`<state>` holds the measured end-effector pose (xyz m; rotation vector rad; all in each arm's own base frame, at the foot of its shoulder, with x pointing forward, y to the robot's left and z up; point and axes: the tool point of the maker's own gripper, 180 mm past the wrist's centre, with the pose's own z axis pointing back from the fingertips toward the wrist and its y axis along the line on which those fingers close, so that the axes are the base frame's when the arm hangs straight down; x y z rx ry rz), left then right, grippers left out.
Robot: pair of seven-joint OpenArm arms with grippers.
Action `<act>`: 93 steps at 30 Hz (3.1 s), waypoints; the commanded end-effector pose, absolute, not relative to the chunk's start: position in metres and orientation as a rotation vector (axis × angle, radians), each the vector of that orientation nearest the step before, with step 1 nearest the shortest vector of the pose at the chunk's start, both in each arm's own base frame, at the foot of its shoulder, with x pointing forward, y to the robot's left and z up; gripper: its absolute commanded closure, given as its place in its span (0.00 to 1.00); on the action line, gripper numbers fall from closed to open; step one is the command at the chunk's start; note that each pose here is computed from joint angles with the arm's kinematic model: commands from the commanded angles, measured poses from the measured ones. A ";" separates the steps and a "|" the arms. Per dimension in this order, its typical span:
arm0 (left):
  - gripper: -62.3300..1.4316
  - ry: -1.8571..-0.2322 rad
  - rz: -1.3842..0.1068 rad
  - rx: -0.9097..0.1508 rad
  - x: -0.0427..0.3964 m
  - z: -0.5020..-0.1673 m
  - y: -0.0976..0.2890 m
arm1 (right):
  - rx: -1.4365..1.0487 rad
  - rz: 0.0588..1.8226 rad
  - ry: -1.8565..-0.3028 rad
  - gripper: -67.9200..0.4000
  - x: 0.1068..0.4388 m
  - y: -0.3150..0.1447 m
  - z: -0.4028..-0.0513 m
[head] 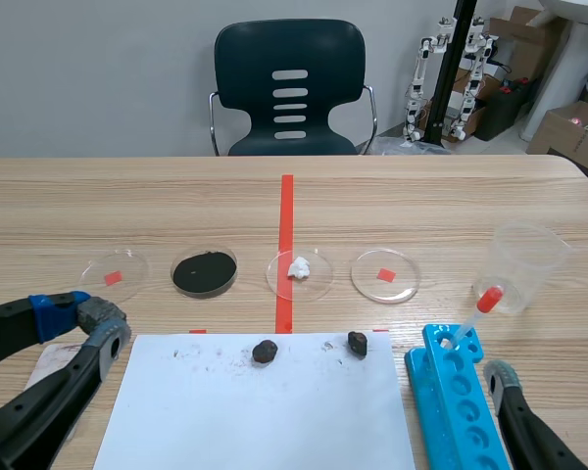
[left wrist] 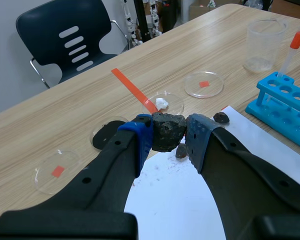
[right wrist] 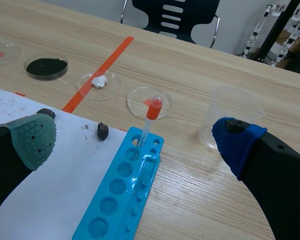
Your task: Rub the mineral on the streak plate
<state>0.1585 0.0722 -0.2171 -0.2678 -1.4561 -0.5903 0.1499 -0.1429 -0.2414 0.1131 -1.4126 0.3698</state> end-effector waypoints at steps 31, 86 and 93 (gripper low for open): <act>0.89 -0.690 -0.148 -0.150 0.227 -0.312 0.131 | 0.110 0.364 -1.450 0.00 0.154 -0.143 -0.232; 0.89 -0.307 0.083 0.041 0.283 -0.398 0.230 | 0.110 0.364 -1.450 0.00 0.154 -0.143 -0.232; 0.89 -0.306 0.093 -0.002 0.283 -0.400 0.219 | 0.110 0.364 -1.450 0.00 0.154 -0.143 -0.232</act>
